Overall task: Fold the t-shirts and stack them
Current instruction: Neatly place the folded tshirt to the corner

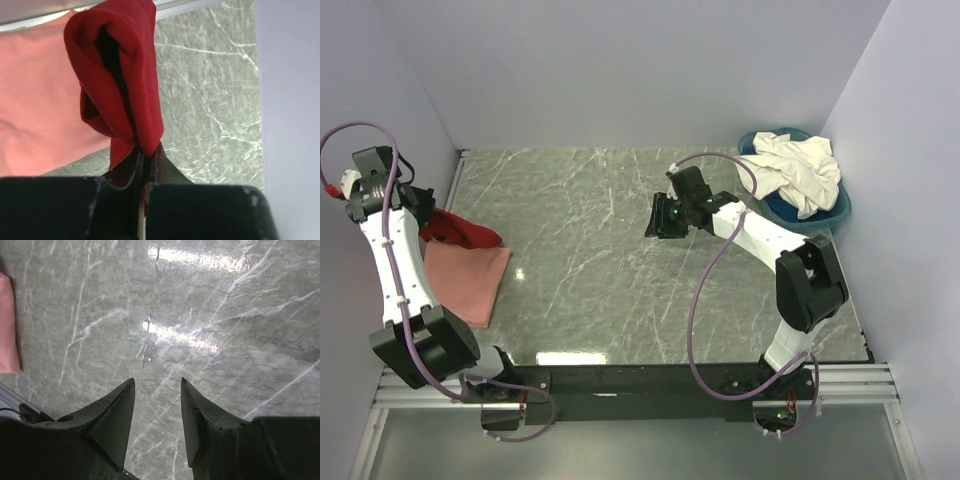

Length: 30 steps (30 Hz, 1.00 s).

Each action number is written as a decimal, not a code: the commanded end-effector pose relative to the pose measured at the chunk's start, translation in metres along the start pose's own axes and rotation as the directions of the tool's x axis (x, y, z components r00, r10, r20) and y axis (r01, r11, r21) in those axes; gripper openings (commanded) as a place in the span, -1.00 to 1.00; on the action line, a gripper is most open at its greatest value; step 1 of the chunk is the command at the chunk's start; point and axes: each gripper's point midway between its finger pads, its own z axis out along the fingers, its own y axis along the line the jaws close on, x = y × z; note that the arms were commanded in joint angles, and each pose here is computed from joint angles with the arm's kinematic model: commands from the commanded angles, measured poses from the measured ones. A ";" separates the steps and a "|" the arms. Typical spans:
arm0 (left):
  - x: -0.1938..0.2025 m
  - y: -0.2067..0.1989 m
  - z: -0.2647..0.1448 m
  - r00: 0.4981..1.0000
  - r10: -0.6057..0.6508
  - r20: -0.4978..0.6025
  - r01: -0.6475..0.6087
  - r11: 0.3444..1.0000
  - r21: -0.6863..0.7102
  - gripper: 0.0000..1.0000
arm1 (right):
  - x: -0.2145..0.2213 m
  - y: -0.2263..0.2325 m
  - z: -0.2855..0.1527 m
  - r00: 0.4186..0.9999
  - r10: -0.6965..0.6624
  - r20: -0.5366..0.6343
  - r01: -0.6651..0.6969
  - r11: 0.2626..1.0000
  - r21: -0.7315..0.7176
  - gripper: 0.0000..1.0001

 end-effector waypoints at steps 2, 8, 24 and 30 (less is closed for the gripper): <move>-0.012 -0.007 -0.023 0.999 0.014 0.043 -0.017 0.997 0.077 -0.99 | -0.020 0.019 -0.021 0.997 -0.029 0.075 0.032 0.999 -0.029 -0.03; -0.001 0.018 -0.018 0.999 0.007 0.034 -0.008 0.999 0.041 -0.99 | -0.016 0.022 -0.021 0.997 -0.037 0.070 0.039 0.999 -0.030 -0.03; 0.045 0.161 0.001 0.991 -0.060 0.121 0.088 0.966 -0.244 0.30 | 0.014 0.040 -0.012 0.994 -0.114 0.001 0.114 0.993 -0.045 -0.03; 0.039 0.150 -0.006 0.991 -0.039 0.131 0.064 0.980 -0.190 0.99 | 0.019 0.046 -0.013 0.992 -0.124 -0.003 0.123 0.990 -0.064 -0.02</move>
